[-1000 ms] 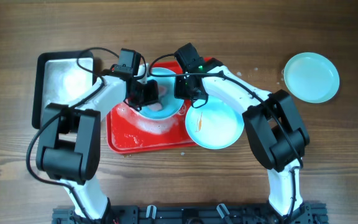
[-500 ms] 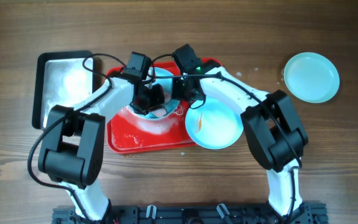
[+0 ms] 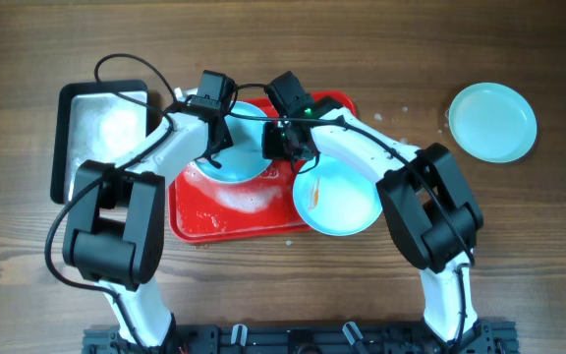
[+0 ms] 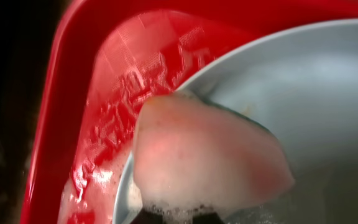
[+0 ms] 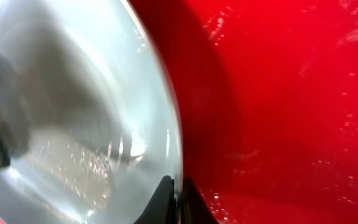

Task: Clean dirty plates on tray and stack at the side
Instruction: 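Scrub the tilted plate with the pink sponge in the left gripper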

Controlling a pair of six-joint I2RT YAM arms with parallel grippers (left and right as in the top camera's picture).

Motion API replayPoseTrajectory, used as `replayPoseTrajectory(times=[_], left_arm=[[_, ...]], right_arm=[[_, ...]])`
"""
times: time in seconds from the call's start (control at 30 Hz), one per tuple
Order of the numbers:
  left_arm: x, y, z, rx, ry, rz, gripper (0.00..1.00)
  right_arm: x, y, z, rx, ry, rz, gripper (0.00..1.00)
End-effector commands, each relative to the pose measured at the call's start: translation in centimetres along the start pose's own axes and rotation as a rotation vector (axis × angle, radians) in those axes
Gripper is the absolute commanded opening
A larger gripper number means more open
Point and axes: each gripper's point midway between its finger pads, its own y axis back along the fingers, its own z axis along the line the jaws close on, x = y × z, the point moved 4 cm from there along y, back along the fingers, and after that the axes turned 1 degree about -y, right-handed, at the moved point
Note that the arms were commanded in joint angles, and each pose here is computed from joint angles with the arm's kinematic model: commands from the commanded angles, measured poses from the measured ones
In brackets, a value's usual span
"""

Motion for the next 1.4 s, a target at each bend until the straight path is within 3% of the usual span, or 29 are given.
replayPoseTrajectory(times=[0.0,0.17,0.37,0.6,0.73,0.8,0.87,1.13,1.37], left_arm=[[1.5,-4.4,3.2,-0.143,0.027,0.038,0.04],[4.2,-4.2,-0.8,0.172,-0.097,0.232,0.04],[9.0,-1.6,-2.5,0.416,-0.171,0.527,0.04],[10.3,0.2,-3.7,0.583,-0.199,0.625,0.04],[7.2,0.3,-3.6,0.635,-0.145,0.571,0.04],[5.0,-0.5,-2.8,0.596,-0.11,0.492,0.04],[3.2,-2.1,-1.2,0.461,-0.051,0.404,0.04],[-0.2,-3.9,1.0,0.102,-0.123,0.121,0.04],[-1.1,-2.7,-2.8,0.085,-0.199,-0.042,0.04]], right_arm=[[0.7,-1.3,-2.2,0.09,0.003,0.034,0.04],[0.7,-1.3,-2.3,0.09,0.007,0.034,0.04],[0.8,-1.3,-2.2,0.088,0.01,0.037,0.04],[0.8,-1.3,-2.2,0.087,0.017,0.038,0.04],[0.8,-1.3,-2.1,0.081,0.025,0.043,0.04],[0.8,-1.3,-2.1,0.081,0.025,0.042,0.04],[0.8,-1.3,-2.1,0.081,0.025,0.042,0.04],[0.8,-1.3,-2.1,0.08,0.025,0.041,0.04],[0.8,-1.3,-2.1,0.08,0.025,0.041,0.04]])
